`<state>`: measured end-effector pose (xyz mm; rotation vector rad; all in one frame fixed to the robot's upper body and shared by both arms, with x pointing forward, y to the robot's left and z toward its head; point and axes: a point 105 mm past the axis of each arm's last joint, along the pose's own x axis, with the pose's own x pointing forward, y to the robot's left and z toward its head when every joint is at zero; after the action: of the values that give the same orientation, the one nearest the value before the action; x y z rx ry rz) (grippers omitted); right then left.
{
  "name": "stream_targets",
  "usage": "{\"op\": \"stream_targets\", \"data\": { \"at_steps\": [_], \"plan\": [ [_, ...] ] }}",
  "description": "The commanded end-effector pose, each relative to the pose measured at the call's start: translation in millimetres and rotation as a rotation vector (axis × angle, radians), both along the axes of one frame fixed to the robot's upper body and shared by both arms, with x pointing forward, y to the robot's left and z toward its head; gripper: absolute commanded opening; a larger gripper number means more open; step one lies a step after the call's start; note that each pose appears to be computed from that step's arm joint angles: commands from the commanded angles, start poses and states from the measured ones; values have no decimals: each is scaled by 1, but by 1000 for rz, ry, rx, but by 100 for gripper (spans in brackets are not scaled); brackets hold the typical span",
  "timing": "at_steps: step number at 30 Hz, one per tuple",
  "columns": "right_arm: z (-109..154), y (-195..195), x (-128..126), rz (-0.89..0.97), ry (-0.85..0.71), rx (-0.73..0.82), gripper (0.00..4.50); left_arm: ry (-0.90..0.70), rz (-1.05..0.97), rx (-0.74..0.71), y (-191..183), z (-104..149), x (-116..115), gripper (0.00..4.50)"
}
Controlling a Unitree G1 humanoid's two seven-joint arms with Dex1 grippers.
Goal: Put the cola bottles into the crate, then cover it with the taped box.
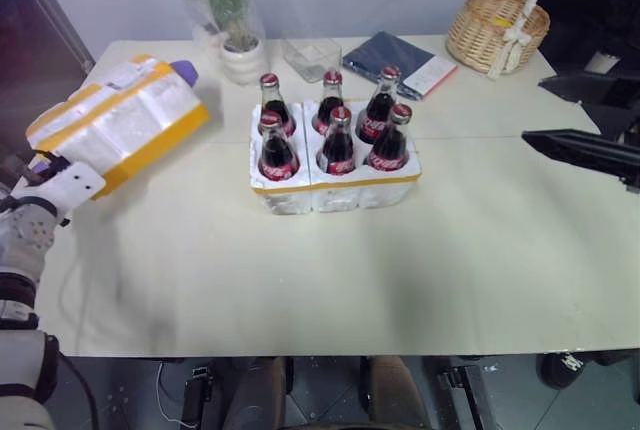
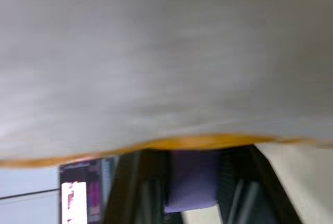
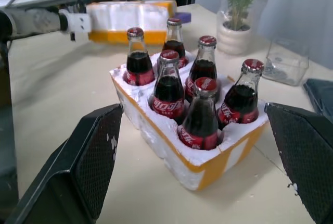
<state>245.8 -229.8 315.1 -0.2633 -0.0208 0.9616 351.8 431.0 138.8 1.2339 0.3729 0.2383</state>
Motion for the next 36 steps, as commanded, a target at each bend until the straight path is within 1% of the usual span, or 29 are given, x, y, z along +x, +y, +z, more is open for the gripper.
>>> {"op": "stream_targets", "data": {
  "at_steps": [1,4,6,8,9,11,12,14,16,18,21,23,26,27,29,31,33,35,36],
  "plan": [
    [6,-5,-2,-23,-5,0,450,-74,-13,7,3,27,1,71],
    [3,-11,-1,-32,35,18,450,-183,-129,-28,-19,67,13,71],
    [2,-12,0,-41,18,-16,450,-239,-275,-73,-47,98,18,71],
    [-1,-14,3,-67,3,-46,450,-255,-414,-82,-71,130,12,71],
    [-2,-15,4,-71,4,-48,450,-268,-444,-87,-77,142,8,71],
    [-4,-15,3,-64,5,-49,450,-284,-493,-142,-87,164,1,71],
    [-6,-15,2,-60,8,-49,450,-271,-545,-131,-99,176,-3,71],
    [-9,-16,1,-58,13,-47,450,-251,-624,-108,-123,193,-8,71],
    [-13,-15,2,-59,17,-41,450,-236,-690,-105,-147,203,-10,71],
    [-16,-14,4,-61,15,-33,450,-196,-756,-70,-175,206,-12,71],
    [-18,-12,5,-58,10,-13,450,-130,-834,22,-212,200,-15,71],
    [-19,-11,5,-54,8,-5,450,-128,-847,71,-227,197,-13,71],
    [-18,-10,5,-60,-4,11,450,-101,-822,242,-241,186,-7,71],
    [-16,-9,5,-62,-9,18,450,-100,-830,273,-246,182,-7,71],
    [-13,-10,4,-68,-21,34,450,-91,-846,268,-256,174,-6,71],
    [-11,-9,4,-73,-29,47,450,-80,-828,326,-257,165,-5,71],
    [-10,-9,4,-77,-34,50,450,-56,-840,354,-261,153,-6,71],
    [-10,-8,4,-76,-38,54,450,-68,-860,346,-270,148,-9,155],
    [-10,-8,4,-76,-40,56,450,-72,-865,347,-273,147,-10,183]
  ]
}}
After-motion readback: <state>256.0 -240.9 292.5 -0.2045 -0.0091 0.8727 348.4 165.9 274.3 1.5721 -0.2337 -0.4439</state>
